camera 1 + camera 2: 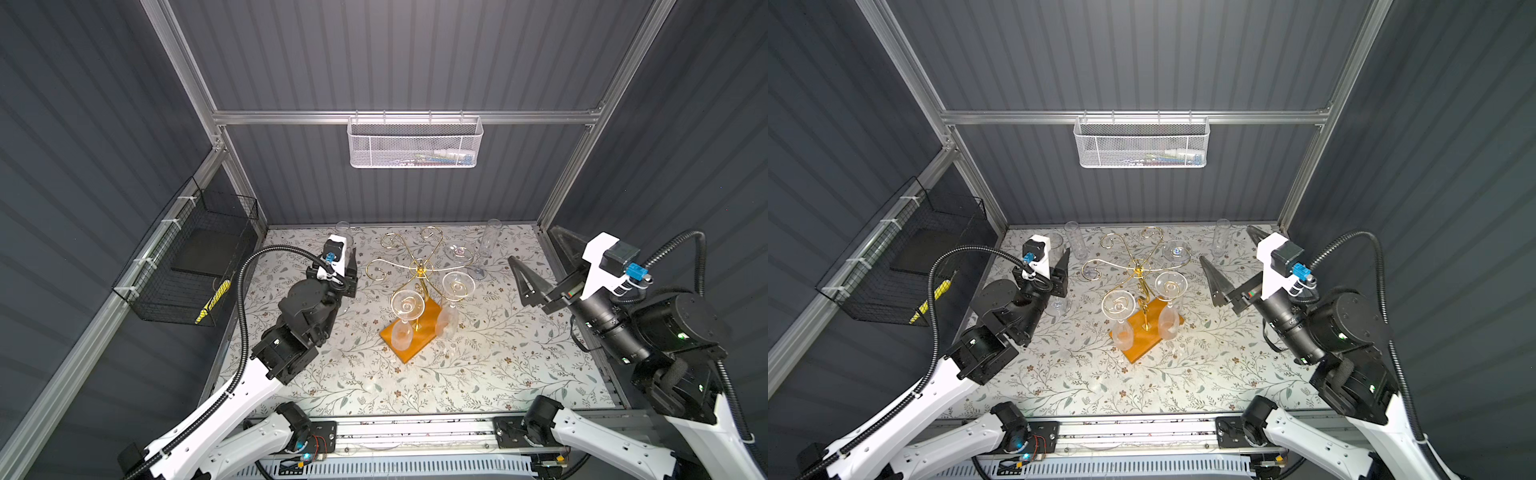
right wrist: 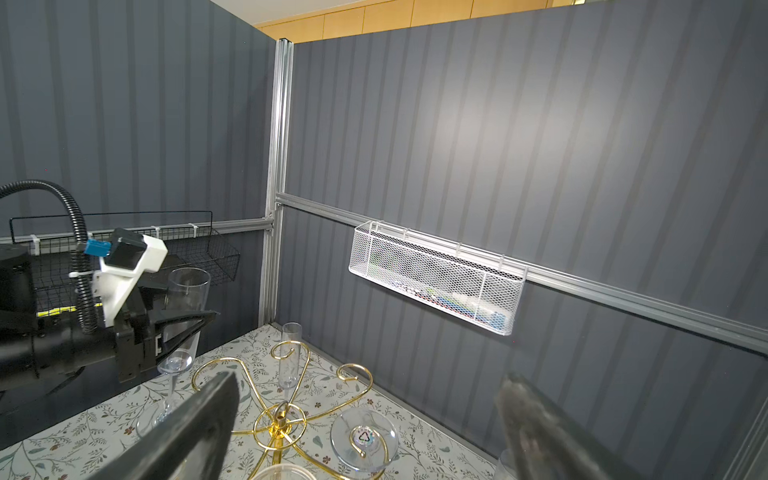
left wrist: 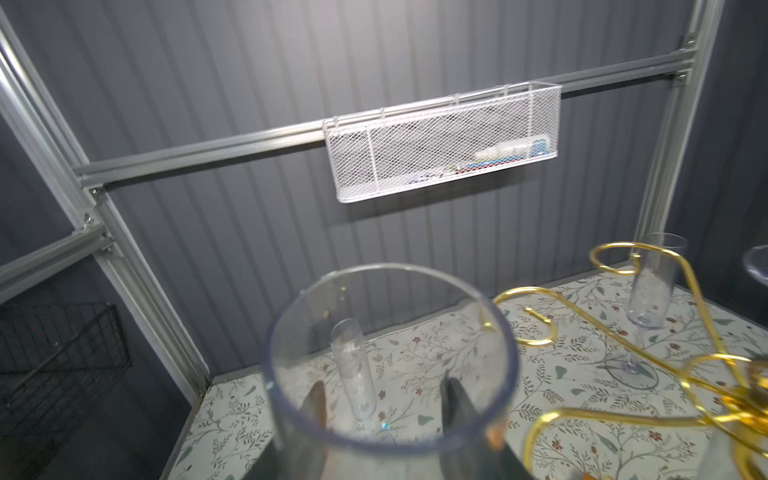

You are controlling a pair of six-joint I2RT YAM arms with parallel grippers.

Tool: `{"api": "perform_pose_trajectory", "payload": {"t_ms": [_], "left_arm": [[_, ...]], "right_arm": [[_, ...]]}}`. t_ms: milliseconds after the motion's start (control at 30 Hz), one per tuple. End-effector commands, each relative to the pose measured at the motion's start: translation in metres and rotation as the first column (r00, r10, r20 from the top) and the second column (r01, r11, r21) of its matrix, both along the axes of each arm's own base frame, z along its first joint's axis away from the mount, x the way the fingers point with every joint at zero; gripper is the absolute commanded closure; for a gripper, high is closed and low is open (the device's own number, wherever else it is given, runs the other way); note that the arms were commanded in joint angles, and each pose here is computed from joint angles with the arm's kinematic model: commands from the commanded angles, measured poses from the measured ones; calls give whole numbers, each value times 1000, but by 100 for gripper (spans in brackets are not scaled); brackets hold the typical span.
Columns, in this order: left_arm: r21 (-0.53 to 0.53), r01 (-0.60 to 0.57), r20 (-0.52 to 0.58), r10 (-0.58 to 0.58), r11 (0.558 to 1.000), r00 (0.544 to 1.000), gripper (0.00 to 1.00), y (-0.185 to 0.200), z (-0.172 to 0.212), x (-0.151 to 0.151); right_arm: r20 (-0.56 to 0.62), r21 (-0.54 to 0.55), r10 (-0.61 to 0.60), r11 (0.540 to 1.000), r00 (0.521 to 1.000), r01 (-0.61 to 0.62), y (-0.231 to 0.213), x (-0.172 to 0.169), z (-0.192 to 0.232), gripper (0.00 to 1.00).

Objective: Take the wine glass off the wine glass rack
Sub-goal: 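Lower the held clear flute toward the table beside the standing flutes with the left gripper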

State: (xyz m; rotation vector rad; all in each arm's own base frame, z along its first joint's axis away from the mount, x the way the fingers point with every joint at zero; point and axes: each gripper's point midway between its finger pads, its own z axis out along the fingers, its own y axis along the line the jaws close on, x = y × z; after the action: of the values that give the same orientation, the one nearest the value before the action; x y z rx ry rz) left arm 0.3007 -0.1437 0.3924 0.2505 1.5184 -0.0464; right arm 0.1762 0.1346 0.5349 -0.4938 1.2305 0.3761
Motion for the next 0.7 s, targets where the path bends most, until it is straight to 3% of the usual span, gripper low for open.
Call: {"api": "perform_pose_trajectory", "payload": {"t_ms": [0, 300, 667], "left_arm": [[-99, 24, 17, -22, 995, 1000, 60, 3, 2, 13], [-146, 43, -5, -44, 988, 999, 61, 10, -34, 59], [-131, 130, 55, -123, 983, 991, 61, -11, -63, 105]], "right_arm": [[-1, 4, -25, 1000, 1000, 25, -5, 0, 0, 1], [-8, 14, -97, 995, 995, 97, -20, 3, -1, 1], [43, 6, -268, 964, 963, 268, -38, 20, -8, 1]]}}
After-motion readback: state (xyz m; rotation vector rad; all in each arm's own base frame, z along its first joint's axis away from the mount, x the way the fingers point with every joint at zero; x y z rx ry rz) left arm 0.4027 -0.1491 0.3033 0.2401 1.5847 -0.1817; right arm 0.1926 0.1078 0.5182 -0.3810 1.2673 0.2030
